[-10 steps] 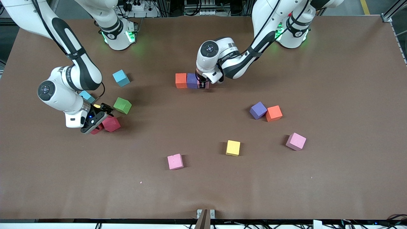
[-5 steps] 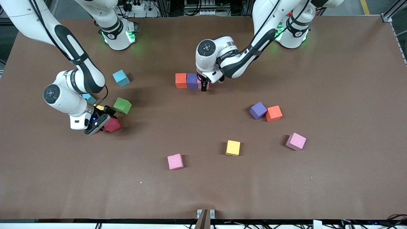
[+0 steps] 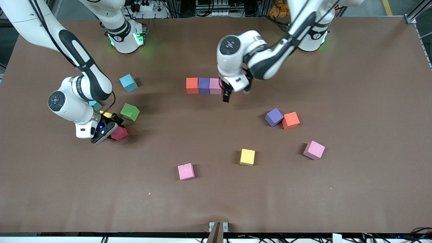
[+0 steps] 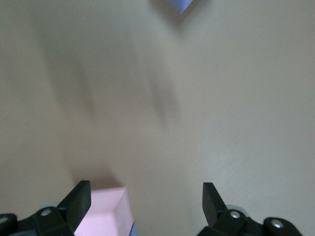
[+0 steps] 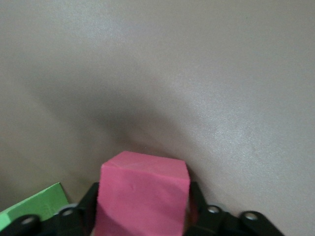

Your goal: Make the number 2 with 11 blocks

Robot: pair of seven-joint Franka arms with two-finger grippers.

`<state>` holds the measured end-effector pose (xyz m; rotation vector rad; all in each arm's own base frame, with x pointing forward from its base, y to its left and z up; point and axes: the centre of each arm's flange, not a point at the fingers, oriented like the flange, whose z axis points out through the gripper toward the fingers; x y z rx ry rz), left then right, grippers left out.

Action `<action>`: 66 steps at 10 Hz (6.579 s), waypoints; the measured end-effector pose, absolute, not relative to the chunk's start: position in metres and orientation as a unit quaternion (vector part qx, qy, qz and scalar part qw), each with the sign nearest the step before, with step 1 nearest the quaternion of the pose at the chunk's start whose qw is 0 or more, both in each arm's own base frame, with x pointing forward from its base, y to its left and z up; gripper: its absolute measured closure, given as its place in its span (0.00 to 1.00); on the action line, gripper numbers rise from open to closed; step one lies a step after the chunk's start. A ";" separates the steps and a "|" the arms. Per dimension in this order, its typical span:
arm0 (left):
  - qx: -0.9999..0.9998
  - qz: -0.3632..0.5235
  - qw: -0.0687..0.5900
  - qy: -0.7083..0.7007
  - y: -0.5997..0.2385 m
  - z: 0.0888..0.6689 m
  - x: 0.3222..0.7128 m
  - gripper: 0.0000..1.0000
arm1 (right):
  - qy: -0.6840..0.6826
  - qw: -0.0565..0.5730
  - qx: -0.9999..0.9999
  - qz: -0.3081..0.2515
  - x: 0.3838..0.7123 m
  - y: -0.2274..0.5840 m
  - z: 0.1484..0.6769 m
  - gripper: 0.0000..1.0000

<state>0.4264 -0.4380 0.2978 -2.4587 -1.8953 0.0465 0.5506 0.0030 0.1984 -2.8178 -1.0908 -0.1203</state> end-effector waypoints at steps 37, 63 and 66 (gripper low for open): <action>-0.972 -0.034 -0.048 -0.229 -0.332 0.252 0.529 0.44 | -0.017 0.033 -0.999 -0.024 0.380 0.501 0.208 0.39; -0.992 0.005 -0.033 -0.118 -0.364 0.264 0.587 0.44 | 0.005 0.023 -0.999 -0.041 0.390 0.492 0.273 0.00; -0.993 0.003 -0.033 -0.109 -0.381 0.265 0.584 0.44 | -0.011 0.026 -0.997 -0.072 0.427 0.439 0.341 0.00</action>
